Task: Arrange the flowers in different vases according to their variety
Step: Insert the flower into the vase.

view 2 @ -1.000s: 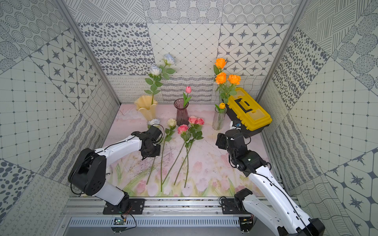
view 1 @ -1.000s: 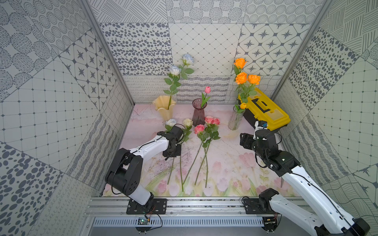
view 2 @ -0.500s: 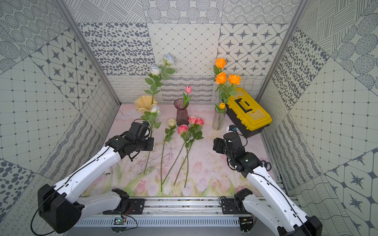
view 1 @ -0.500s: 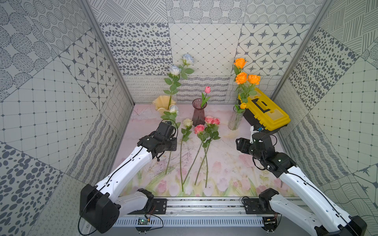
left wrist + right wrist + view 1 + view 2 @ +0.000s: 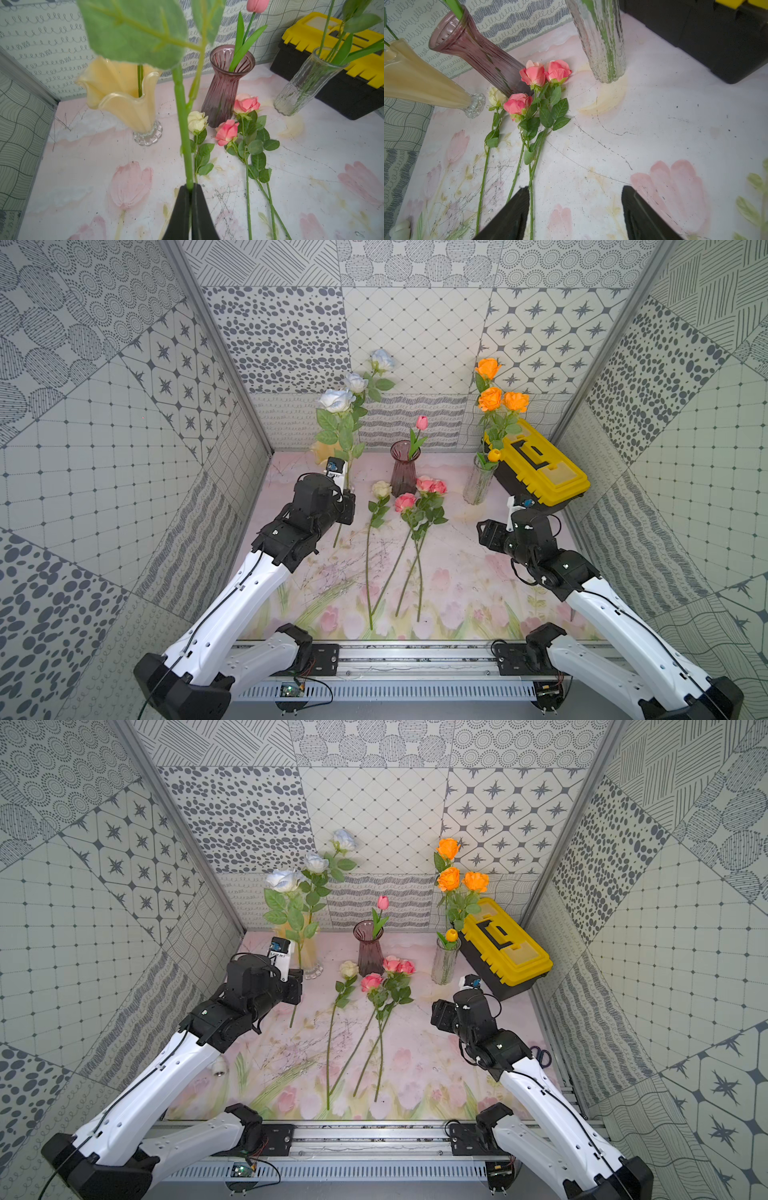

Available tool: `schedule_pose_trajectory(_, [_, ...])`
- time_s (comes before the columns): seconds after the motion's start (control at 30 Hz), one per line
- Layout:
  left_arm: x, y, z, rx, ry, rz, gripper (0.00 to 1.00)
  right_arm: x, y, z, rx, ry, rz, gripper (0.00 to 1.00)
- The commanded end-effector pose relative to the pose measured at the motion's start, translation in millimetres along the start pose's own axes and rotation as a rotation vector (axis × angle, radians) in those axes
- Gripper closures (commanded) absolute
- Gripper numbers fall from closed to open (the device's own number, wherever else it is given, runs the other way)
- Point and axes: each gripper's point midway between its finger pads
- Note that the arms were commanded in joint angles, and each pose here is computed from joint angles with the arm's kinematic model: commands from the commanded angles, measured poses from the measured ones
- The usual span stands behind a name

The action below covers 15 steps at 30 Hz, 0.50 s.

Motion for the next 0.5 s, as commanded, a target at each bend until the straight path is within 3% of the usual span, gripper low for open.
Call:
schedule_pose_trajectory(0.0, [80,28,7,0.118,-0.263,-0.08,1.0,0,6,-3,0.033,-0.008,-0.019,0.25])
schedule_pose_trajectory(0.27, [146,80,-8,0.201,-0.419,-0.049,1.0,-5,1,-5,0.029,-0.003,-0.034,0.25])
schedule_pose_trajectory(0.47, [178,102,-22,0.232,-0.495,-0.037,1.0,-10,-4,-7,0.024,-0.001,-0.051,0.25])
Point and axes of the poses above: each gripper's point midway between its finger pads, its own z axis back along the fingers, its own y axis along the line the jaws close on, x = y × z, and after that the axes turned 12 degrees about -z, right-handed
